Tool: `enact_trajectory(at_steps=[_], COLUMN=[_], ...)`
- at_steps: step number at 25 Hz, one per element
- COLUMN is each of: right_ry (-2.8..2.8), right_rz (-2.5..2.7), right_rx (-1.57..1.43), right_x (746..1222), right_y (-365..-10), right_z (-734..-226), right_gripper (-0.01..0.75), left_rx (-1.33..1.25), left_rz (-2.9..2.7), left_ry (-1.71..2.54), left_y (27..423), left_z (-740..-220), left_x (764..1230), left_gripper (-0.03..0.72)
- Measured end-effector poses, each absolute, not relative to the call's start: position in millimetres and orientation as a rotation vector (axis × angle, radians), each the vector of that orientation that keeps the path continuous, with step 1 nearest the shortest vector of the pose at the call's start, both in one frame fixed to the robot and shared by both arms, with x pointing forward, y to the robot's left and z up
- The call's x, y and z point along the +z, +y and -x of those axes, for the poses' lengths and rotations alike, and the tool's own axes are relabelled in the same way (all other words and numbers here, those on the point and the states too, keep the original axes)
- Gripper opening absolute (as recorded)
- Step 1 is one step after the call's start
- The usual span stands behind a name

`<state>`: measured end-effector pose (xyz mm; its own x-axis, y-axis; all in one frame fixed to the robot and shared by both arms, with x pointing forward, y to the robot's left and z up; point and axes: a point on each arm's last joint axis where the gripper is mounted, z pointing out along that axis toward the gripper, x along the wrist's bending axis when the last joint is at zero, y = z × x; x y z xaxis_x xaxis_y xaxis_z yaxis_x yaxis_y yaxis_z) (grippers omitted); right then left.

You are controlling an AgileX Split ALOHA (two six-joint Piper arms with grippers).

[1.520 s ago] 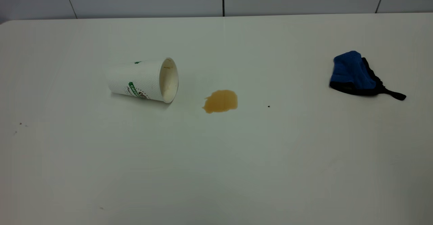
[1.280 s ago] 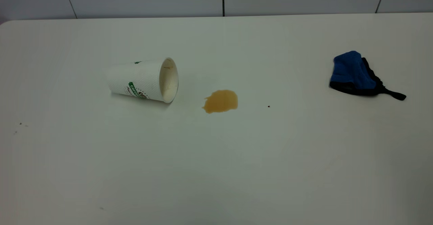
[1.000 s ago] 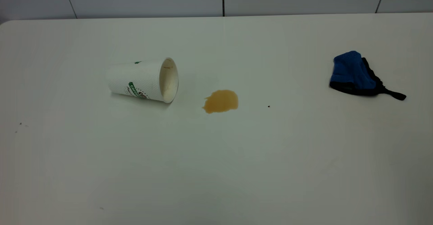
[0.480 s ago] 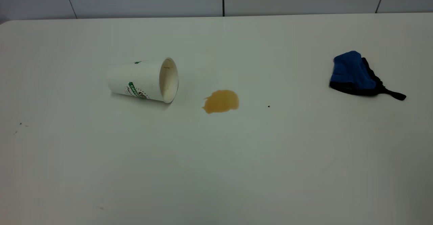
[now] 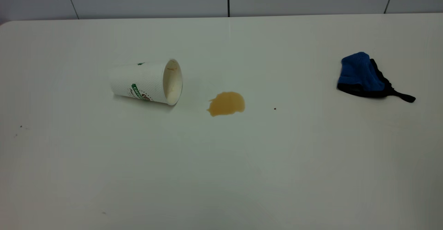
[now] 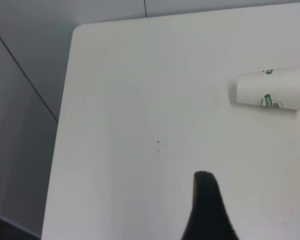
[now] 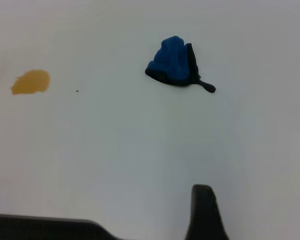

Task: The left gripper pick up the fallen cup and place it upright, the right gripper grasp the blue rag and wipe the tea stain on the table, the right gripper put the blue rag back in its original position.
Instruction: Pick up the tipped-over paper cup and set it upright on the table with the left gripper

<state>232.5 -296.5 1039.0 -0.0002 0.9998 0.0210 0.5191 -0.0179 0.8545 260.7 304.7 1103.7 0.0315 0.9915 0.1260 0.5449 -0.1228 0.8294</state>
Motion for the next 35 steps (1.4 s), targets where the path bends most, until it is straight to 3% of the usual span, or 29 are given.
enact_trajectory(at_steps=[8, 17, 25, 35], right_ry=[1.594, 1.594, 1.594, 1.594], right_rz=[-1.613, -1.613, -1.613, -1.613], right_rx=[0.919, 0.919, 0.919, 0.919], right_x=[1039.0, 1039.0, 1039.0, 1039.0], right_y=[-296.5, -296.5, -296.5, -296.5], right_z=[-232.5, -232.5, -232.5, -232.5], right_gripper=[0.553, 0.553, 0.553, 0.553], left_rx=[0.945, 1.001, 1.340, 1.437], left_rz=[-1.934, -2.239, -2.466, -2.598], left_ry=[1.561, 1.673, 1.464, 1.216], left_y=[302.8, 282.5, 198.4, 92.0], left_z=[-338.7, -466.2, -552.5, -584.6], left_x=[1134.4, 1086.0, 1031.4, 949.6], left_gripper=[0.537, 0.537, 0.537, 0.537])
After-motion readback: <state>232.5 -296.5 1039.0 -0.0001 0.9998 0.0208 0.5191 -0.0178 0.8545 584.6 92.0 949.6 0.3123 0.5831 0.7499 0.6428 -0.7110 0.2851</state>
